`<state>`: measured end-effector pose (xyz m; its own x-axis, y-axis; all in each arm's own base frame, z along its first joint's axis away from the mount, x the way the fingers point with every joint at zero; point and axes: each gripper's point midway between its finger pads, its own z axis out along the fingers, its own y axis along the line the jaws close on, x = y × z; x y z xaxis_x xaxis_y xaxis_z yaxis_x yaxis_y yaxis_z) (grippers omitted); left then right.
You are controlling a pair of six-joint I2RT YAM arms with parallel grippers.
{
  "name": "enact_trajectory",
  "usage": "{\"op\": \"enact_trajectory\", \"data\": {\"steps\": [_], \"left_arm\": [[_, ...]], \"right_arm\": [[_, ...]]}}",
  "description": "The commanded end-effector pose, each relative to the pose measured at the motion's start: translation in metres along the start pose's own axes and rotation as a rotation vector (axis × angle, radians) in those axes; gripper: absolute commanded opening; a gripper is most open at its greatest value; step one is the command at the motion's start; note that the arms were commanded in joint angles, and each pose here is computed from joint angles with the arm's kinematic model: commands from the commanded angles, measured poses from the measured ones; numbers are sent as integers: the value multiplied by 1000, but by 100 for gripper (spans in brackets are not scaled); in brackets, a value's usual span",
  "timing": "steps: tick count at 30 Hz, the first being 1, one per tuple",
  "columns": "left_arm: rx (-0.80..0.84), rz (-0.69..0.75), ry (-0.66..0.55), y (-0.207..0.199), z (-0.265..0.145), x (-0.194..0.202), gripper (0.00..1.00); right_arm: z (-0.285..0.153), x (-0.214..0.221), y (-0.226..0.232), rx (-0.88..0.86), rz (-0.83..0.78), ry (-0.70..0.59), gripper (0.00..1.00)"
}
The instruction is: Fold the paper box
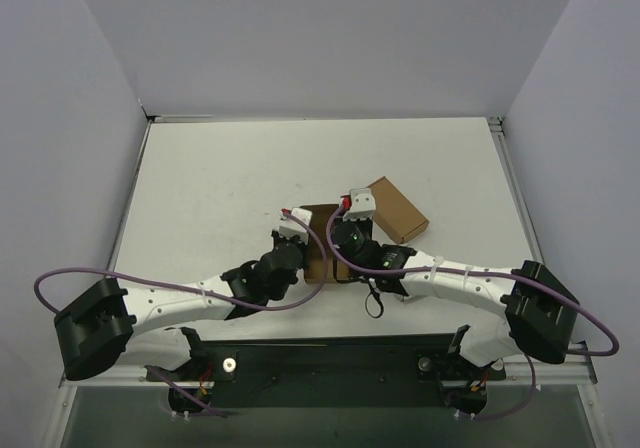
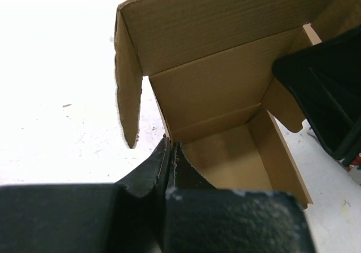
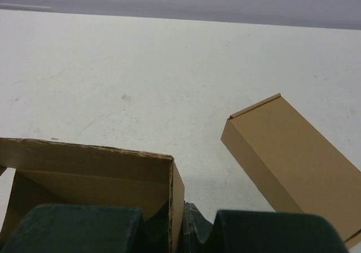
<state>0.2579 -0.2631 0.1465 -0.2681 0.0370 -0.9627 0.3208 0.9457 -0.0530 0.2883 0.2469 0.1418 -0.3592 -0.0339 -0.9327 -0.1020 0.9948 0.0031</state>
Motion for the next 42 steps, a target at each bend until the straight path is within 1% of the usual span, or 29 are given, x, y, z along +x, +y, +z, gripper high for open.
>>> {"op": "enact_trajectory", "data": {"steps": [1,6,14,16,21,24,25,26,28,29,31,32,35,37,42], "left_arm": [[110,-62,-93,-22,-5,-17,0],[127,-71,-87,-24,-6,-1,0],[133,-93,-103,-25,-13,15,0],[130,-91,-106,-26,-14,17,0],[107,-76,-100,-25,-22,31,0],[88,-77,-101,-22,-28,39,0],[80,-76,-100,-21,-30,42,0],[64,-74,-103,-18,-31,43,0],[65,-67,-97,-20,-35,48,0],[64,-66,-94,-20,-36,51,0],[53,-65,-89,-19,-38,56,0],[54,-61,-88,-20,-39,57,0],[43,-52,-90,-21,-42,60,0],[28,-41,-91,-20,-44,62,0],[-2,-16,-80,-18,-46,69,0]], "right_arm": [[0,-40,38,-149,154,-139,0],[-1,-13,26,-117,185,-146,0],[-10,3,17,-34,198,-181,0],[-15,7,21,-35,187,-184,1],[-29,13,16,29,166,-217,4],[-37,20,14,51,157,-221,9],[-39,22,14,54,181,-219,10],[-41,26,12,63,162,-209,13],[-44,29,10,75,200,-204,16],[-46,32,9,79,182,-193,18],[-48,33,8,85,183,-192,20],[-51,34,8,84,189,-186,24],[-56,32,7,82,193,-190,27],[-61,31,5,81,192,-196,33],[-82,32,-2,66,182,-197,55]]}}
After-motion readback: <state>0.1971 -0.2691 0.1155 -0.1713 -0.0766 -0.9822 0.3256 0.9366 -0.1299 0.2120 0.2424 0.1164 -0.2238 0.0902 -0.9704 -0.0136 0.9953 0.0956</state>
